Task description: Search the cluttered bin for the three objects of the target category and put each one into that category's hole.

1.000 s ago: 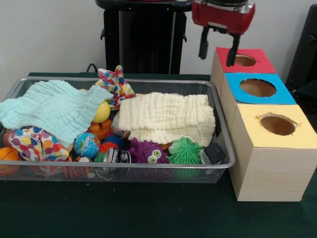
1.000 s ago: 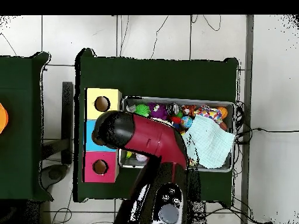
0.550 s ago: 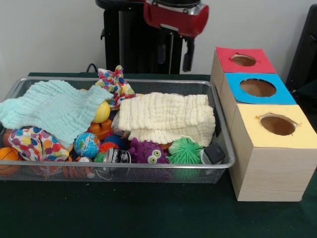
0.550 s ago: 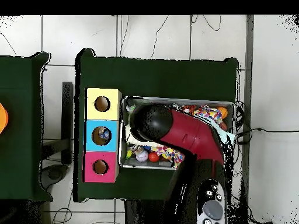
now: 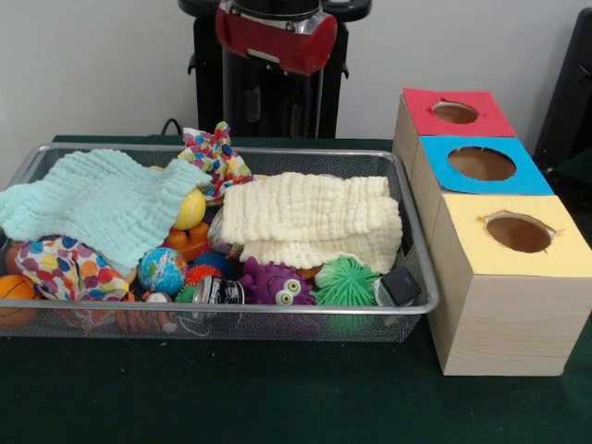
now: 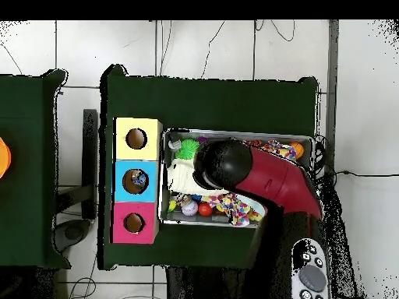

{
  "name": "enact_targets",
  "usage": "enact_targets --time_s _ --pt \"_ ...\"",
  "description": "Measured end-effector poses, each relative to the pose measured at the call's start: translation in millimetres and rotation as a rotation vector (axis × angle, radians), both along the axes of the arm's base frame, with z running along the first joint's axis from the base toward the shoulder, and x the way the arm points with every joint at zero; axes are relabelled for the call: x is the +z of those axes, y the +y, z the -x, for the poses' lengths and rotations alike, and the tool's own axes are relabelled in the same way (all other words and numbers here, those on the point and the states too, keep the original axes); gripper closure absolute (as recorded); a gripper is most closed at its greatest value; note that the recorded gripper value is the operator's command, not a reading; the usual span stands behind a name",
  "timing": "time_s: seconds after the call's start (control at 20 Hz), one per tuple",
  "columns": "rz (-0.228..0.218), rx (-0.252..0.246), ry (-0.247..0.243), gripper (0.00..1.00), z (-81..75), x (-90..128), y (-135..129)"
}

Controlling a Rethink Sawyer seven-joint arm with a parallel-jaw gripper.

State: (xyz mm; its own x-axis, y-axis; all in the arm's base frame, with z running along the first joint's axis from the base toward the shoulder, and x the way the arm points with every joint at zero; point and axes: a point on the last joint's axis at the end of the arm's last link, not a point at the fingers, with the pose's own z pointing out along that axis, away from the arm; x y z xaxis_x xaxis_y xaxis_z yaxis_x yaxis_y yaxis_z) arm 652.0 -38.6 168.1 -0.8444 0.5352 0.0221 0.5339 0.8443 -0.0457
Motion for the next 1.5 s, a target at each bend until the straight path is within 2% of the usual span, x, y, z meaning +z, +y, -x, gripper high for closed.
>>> enact_targets --time_s 0.45,0.7,0.85,1.1,1.5 --pt "0.003 -0.002 -0.016 0.0 2.5 6 -39" --pt "0.004 -0.023 -0.02 0.0 7.4 4 -79" --pt "0.002 -0.031 -0.017 0.0 10.6 1 -94" --pt "0.002 -0.026 -0.005 0.0 19.3 -11 -119" --pt "-0.007 0.017 -0.007 0.0 25.4 -39 -128"
